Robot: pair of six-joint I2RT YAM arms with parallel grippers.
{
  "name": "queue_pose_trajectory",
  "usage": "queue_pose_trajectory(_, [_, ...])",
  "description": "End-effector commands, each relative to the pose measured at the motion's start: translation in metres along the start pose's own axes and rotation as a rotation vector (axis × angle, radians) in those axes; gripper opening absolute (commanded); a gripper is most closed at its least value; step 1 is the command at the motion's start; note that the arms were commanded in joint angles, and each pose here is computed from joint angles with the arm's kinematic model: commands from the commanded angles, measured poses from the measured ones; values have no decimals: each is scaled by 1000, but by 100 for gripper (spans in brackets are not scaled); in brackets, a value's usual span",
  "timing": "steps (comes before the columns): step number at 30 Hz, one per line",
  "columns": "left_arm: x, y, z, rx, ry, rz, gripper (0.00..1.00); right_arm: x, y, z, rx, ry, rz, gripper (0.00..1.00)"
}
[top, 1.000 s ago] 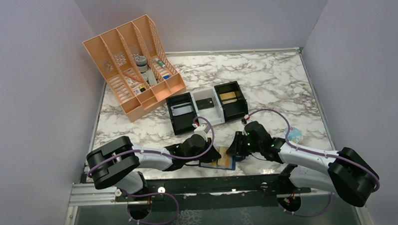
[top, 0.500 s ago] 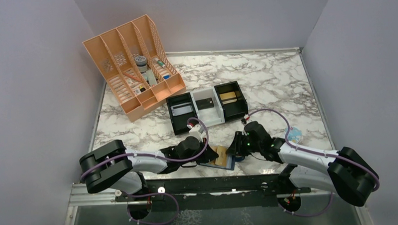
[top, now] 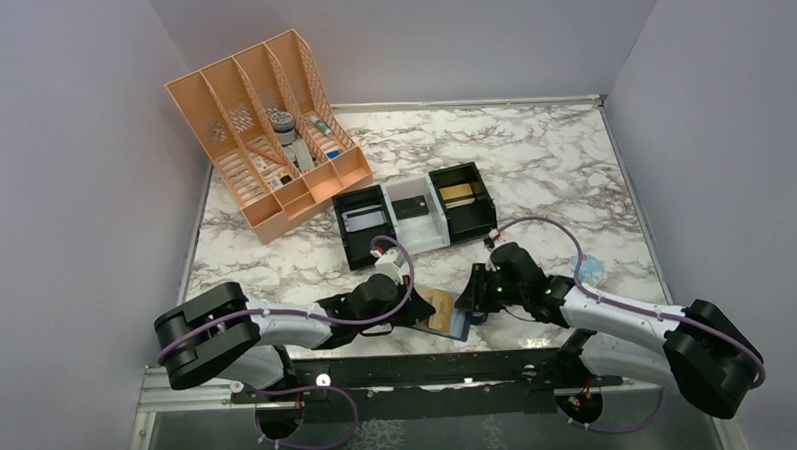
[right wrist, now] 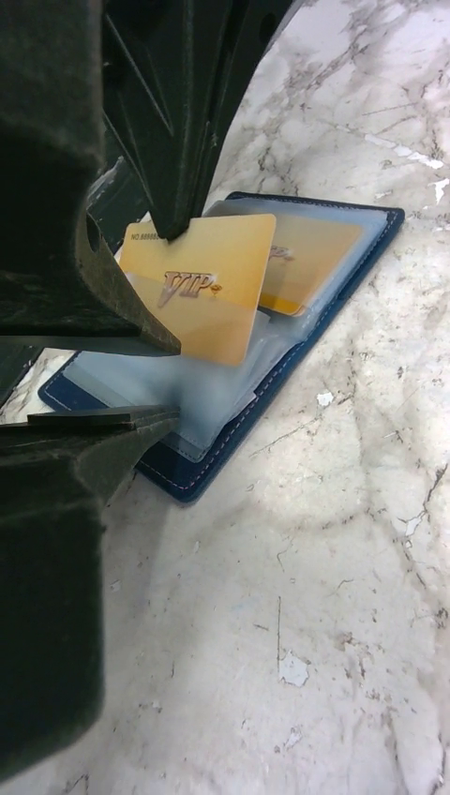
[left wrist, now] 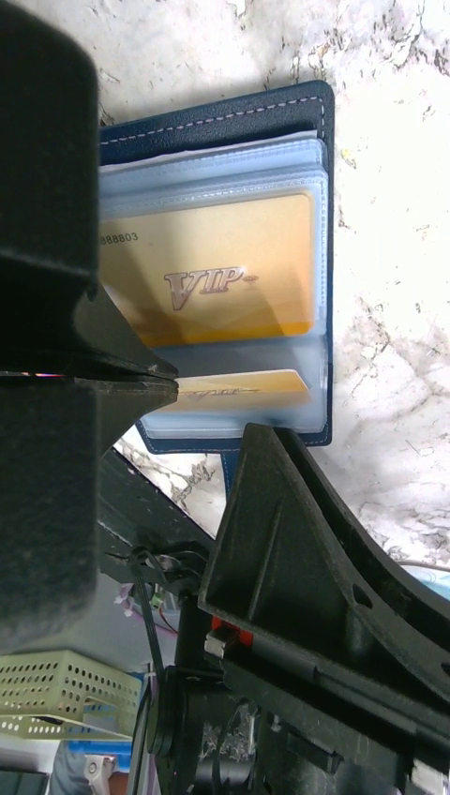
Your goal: Take the credit cards out of the card holder
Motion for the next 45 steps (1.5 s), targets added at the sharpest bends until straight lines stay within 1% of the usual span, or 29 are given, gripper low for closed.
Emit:
queue_pose_trajectory(1, [3,-1,1,25,-8,-3,0,-11,-6,15,-70,-85,-18,27])
queue_pose_trajectory(4, [8,0,-1,21,-9,13,0,-19,-8,35,-119,-215,-15,28])
queue_pose_trajectory(7, [10,-1,-2,18,-11,10,0,-21,-7,44,-134,-277,10,28])
queue_pose_trajectory(10, [10,-2,-2,16,-13,6,0,-13,-2,37,-80,-221,51,28])
queue_pose_trajectory(13, [10,-1,-1,16,-15,8,0,-2,8,14,11,-92,81,28])
queue_pose_trajectory(15, [11,0,0,16,-17,11,0,2,15,3,38,-52,96,28])
queue_pose_trajectory(17, [11,0,0,19,-17,15,0,5,22,-5,43,-45,107,28])
queue_pose_trajectory(23, [18,5,-4,35,3,60,13,11,24,-16,29,19,119,28])
queue_pose_trajectory(30, [23,6,-9,17,26,72,15,11,21,-20,35,49,86,25])
queue_pose_trajectory(32, [23,6,-8,14,28,66,14,11,21,-21,32,56,81,25])
queue_pose_trajectory(34, [22,5,-8,13,27,60,11,10,21,-22,31,63,77,25])
queue_pose_trajectory(37, [20,4,-9,22,32,52,0,10,20,-24,27,72,68,25])
queue_pose_trajectory(41, [13,-2,-8,50,33,18,0,8,16,-26,11,99,46,25])
queue_pose_trajectory(43, [11,-4,-4,64,20,7,0,6,11,-22,-18,84,32,25])
queue_pose_trajectory(45, [9,-6,-2,69,1,-1,0,5,0,-8,-76,43,13,26])
Point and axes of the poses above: each gripper's point midway between its finger pads, its own x axis out along the fingers, its own z axis along the line the jaws close on, y = z × x, the point moved 5 cm from there along -x, back along the fingers, and after that the axes turned 4 degrees about x, right-handed, at the moved point
